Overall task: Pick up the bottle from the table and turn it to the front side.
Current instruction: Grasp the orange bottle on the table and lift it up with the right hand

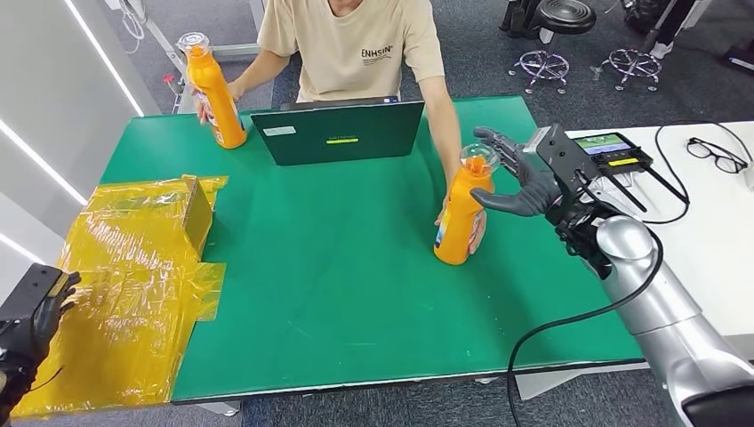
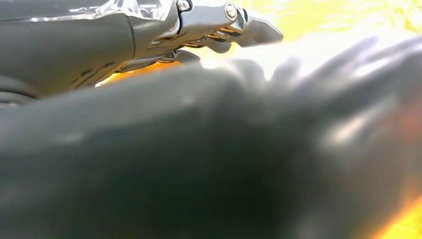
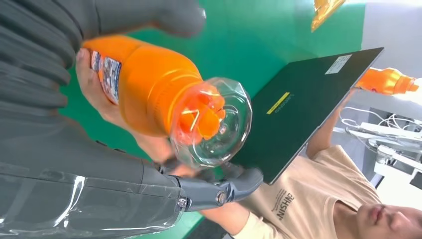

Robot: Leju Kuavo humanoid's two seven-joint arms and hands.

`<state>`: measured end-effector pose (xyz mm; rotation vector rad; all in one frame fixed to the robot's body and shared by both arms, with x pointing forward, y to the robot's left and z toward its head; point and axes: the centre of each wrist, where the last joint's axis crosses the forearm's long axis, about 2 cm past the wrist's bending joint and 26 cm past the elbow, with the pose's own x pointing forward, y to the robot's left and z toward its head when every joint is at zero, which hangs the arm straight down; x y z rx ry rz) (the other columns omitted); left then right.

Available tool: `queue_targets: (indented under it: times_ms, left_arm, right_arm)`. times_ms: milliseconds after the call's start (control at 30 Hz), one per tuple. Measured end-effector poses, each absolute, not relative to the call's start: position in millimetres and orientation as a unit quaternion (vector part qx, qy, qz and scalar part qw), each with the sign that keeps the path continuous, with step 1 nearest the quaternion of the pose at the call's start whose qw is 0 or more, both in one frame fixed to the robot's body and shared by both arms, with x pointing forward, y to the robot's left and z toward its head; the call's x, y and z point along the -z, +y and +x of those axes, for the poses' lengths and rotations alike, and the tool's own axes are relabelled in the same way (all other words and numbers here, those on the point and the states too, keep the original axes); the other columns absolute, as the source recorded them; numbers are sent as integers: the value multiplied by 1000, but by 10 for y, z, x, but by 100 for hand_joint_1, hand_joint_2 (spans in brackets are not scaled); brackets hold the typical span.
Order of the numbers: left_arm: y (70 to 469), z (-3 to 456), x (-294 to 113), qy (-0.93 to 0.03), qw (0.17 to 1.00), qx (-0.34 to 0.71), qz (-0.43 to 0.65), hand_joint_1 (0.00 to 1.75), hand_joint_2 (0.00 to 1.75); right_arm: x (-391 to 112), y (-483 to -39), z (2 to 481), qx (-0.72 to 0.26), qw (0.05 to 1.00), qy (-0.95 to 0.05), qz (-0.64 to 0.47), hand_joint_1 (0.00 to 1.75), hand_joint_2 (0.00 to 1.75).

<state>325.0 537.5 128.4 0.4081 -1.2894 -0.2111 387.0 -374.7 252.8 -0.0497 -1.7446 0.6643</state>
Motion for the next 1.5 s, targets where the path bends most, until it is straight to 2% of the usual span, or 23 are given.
queue_targets:
  times_ms: [633, 867, 1067, 1300, 1500]
  left_arm:
    - [5460, 3204, -1320, -591, 776, 100, 197, 0, 0]
    - [5309, 3280, -1333, -604, 774, 117, 149, 0, 0]
    - [4825, 3558, -1430, -632, 759, 146, 58, 0, 0]
    - [3873, 3979, -1666, -647, 731, 203, -71, 0, 0]
    - [3271, 4152, -1845, -654, 705, 249, -114, 0, 0]
  right_arm:
    - [-2524, -3716, 3953, -277, 597, -752, -8, 175, 175]
    - [-2727, -3448, 4133, -287, 586, -757, 24, 175, 175]
    - [-3170, -2777, 4440, -303, 570, -760, 73, 175, 175]
    - [-3779, -1954, 4642, -321, 551, -757, 145, 175, 175]
    - [-4049, -1542, 4633, -330, 543, -748, 190, 175, 175]
